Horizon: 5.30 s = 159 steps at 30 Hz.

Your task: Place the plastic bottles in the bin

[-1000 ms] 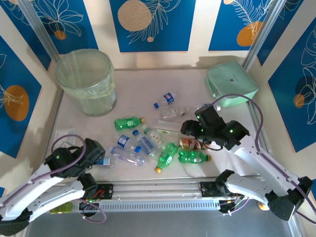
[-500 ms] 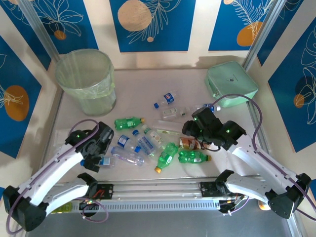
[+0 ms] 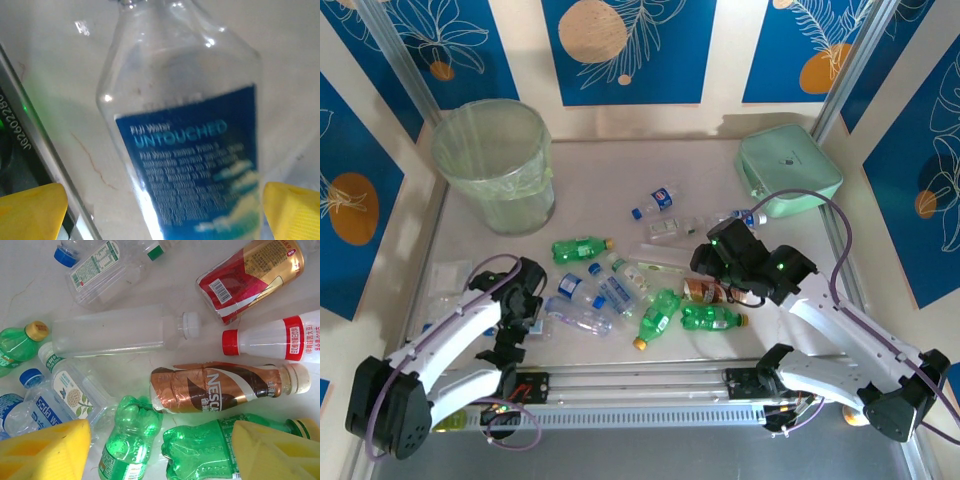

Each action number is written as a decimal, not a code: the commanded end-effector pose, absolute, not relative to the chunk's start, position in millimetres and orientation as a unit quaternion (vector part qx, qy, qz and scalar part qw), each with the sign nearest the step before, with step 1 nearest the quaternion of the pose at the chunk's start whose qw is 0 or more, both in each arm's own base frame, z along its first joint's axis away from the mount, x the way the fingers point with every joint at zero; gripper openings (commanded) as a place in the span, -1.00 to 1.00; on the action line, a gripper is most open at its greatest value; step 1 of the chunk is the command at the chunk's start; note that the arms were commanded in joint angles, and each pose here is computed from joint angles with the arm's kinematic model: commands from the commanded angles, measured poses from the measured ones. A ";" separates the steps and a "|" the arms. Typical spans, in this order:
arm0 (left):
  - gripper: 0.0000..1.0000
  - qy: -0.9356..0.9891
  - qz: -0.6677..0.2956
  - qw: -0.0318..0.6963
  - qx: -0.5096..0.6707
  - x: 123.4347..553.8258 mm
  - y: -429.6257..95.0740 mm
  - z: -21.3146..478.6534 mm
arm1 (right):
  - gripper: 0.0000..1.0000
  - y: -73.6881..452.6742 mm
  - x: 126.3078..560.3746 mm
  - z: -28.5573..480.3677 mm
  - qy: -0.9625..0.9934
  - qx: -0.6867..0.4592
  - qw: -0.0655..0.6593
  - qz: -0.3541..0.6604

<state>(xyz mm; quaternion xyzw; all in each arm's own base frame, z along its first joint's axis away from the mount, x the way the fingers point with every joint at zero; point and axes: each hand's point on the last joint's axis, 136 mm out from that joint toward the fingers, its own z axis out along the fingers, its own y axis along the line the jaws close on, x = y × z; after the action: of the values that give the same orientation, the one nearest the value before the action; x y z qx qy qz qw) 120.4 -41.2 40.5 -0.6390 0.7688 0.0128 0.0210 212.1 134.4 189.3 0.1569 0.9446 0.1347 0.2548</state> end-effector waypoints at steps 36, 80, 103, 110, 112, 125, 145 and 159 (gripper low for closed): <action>-0.30 0.849 -0.096 0.281 -0.437 190.2 -11.1 197.5 | 0.39 172.2 211.8 271.3 0.894 0.002 0.376 0.243; -0.53 0.783 -0.231 0.350 -0.458 486.2 15.9 334.7 | 0.40 167.0 220.3 266.7 0.893 -0.069 0.407 0.180; -0.36 0.788 -0.142 0.157 -0.579 514.1 37.7 180.7 | 0.41 192.1 238.4 235.9 0.914 -0.067 0.367 0.160; 0.05 0.789 -0.149 0.132 -0.581 515.4 31.7 164.3 | 0.40 200.4 240.2 235.6 0.915 -0.075 0.365 0.157; 0.11 0.788 -0.147 0.129 -0.584 513.7 31.8 163.4 | 0.40 201.4 240.4 237.0 0.914 -0.076 0.366 0.158; 0.51 0.784 -0.182 0.156 -0.573 514.1 24.9 201.5 | 0.41 198.2 236.5 257.8 0.904 -0.077 0.386 0.164; 0.47 0.769 -0.145 0.358 -0.510 391.9 39.3 383.1 | 0.40 185.0 208.3 289.6 0.885 -0.094 0.413 0.195; 0.69 0.615 -0.017 0.281 -0.736 205.5 114.0 294.8 | 0.40 187.0 190.0 280.7 0.885 -0.114 0.401 0.208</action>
<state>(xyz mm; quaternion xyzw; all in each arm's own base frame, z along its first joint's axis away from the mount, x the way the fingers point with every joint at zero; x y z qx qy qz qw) 230.3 104.4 331.9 -0.6769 0.6507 -0.0558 0.3396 193.6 188.1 285.1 -0.1140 0.8822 0.2089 0.4062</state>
